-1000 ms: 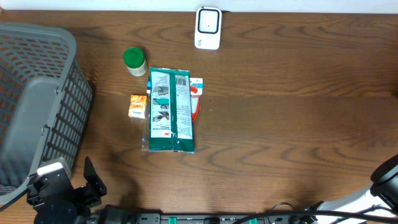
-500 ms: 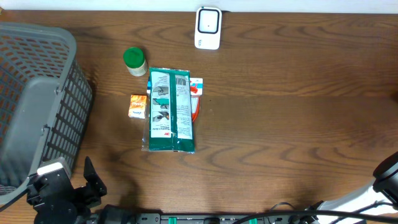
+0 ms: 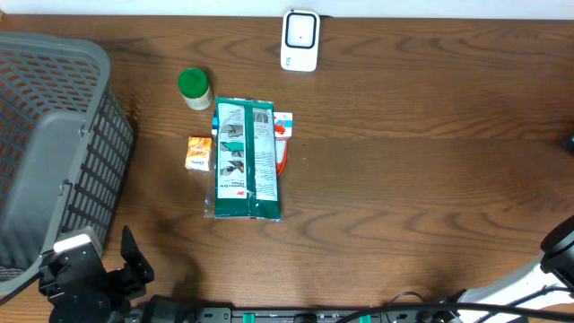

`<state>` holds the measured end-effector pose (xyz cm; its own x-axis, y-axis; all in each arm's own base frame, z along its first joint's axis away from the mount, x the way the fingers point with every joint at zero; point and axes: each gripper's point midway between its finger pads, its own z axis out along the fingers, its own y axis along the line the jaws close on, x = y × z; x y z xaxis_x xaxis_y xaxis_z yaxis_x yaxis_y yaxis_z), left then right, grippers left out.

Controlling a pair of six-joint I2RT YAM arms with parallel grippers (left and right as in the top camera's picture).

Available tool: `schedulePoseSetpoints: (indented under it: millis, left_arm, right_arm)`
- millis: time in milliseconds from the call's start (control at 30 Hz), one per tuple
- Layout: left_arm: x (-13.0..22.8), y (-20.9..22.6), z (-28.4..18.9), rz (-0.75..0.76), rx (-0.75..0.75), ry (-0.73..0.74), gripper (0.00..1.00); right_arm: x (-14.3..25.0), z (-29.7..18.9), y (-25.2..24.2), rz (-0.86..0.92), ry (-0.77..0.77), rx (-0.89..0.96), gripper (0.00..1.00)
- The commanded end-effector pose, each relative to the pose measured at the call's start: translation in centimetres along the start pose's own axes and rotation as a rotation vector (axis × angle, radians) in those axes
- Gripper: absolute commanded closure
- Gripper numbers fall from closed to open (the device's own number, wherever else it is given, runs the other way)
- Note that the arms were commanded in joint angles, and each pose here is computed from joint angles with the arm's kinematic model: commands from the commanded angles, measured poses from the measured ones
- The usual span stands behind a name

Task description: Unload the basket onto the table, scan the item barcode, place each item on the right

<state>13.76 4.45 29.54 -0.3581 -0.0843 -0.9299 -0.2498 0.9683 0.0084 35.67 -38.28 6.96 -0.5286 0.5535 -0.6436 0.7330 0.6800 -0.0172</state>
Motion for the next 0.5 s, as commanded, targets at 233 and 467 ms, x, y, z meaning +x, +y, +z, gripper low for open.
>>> schedulePoseSetpoints:
  millis: [233,467]
  left_arm:
    - [0.3,0.0,0.3,0.004,-0.005,0.014,0.16]
    - [0.3,0.0,0.3,0.004,-0.005,0.014,0.16]
  right_arm:
    - [6.0,4.6,0.5,0.005,0.153,-0.013,0.01]
    - [7.2,5.5,1.3,0.008,0.179,-0.058,0.01]
